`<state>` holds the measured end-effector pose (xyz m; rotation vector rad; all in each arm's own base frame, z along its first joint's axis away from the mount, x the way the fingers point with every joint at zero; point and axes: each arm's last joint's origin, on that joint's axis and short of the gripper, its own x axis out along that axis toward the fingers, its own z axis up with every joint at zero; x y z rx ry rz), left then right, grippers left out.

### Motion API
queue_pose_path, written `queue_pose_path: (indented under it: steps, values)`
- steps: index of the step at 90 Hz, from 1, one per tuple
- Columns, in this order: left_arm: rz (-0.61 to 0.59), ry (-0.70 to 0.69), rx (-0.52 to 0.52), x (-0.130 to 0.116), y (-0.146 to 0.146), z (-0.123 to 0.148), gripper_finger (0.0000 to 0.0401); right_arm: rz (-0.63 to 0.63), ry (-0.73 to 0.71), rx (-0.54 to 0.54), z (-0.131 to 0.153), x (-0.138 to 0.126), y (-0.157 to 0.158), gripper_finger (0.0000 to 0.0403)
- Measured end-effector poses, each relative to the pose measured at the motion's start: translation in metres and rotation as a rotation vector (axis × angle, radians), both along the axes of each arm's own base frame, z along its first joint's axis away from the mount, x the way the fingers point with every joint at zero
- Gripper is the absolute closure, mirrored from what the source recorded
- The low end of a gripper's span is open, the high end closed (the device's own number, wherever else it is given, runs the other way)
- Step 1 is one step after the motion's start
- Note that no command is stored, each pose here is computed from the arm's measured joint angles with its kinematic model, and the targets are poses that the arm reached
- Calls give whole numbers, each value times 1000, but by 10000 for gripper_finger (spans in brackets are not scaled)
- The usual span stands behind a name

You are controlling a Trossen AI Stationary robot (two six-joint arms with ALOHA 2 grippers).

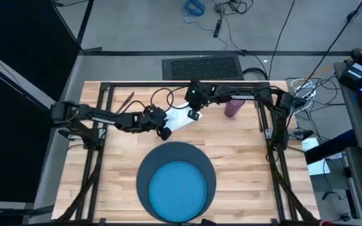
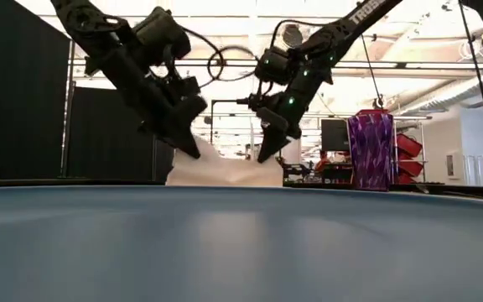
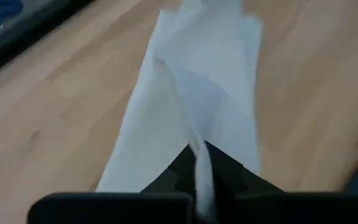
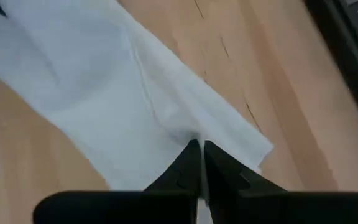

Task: Set table place
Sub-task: Fold the white napkin

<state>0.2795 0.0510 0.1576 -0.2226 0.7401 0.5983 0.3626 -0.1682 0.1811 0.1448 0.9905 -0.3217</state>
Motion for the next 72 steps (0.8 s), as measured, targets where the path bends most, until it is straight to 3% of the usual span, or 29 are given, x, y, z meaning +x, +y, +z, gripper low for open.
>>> queue_pose_path:
  steps: [26,72]
  values:
    - [31,49,27,4,2,-15,401,-6,-49,-26,-6,8,-4,403]
    - [75,61,65,3,5,-15,401,-39,-53,-57,-8,6,-14,392]
